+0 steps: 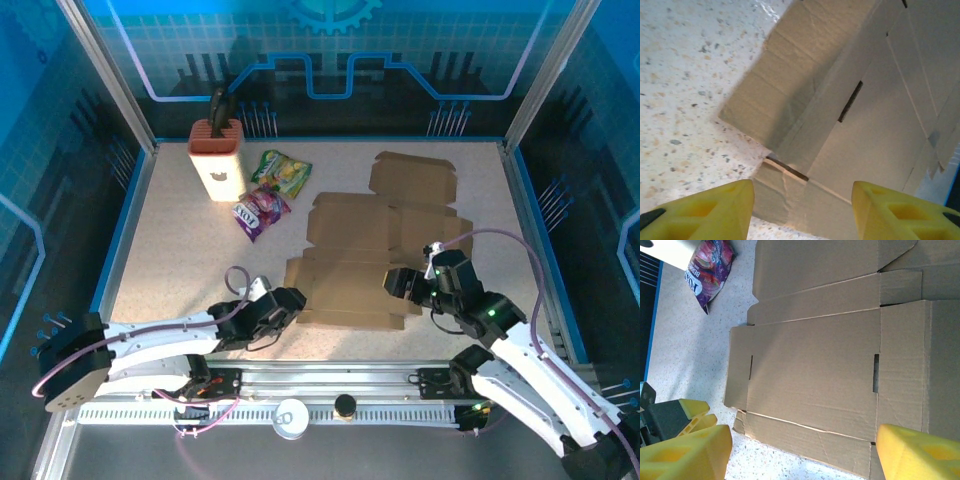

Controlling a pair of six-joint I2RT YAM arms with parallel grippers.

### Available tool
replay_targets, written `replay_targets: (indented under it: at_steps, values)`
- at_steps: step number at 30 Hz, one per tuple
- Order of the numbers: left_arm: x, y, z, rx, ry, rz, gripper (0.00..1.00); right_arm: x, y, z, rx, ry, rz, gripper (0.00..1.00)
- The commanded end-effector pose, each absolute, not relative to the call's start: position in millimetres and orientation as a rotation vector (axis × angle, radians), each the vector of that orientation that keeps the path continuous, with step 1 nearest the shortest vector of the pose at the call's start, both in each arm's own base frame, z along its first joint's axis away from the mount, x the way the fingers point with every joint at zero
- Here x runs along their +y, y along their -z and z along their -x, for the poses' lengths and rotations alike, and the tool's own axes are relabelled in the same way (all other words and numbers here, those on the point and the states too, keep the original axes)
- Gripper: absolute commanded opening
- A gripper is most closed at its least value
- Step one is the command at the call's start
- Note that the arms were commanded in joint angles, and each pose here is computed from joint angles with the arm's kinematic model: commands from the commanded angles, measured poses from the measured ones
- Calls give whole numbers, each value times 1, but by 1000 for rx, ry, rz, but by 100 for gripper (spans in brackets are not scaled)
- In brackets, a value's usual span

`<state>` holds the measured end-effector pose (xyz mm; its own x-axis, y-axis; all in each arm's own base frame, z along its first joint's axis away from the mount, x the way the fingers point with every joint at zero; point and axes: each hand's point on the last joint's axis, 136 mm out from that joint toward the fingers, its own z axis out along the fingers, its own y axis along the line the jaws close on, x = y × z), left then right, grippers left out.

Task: Fold the paper box

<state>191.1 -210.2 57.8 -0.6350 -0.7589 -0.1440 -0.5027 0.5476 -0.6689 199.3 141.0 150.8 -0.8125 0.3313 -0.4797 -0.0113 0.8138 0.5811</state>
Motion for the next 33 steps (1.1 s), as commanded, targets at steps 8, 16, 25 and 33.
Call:
replay_targets:
  at_steps: [8,16,25,33]
  values:
    - [-209,-43,-195,2282,845,1160,52,148,-155,-201,2380,-828,-257,76]
    - [-210,-48,-209,2194,868,1129,50,154,-155,-199,2379,-869,-250,75]
    - [-218,-36,-210,2194,912,1165,46,157,-156,-196,2379,-888,-246,75]
    - [-220,-34,-208,2208,908,1189,49,157,-155,-195,2382,-892,-249,75]
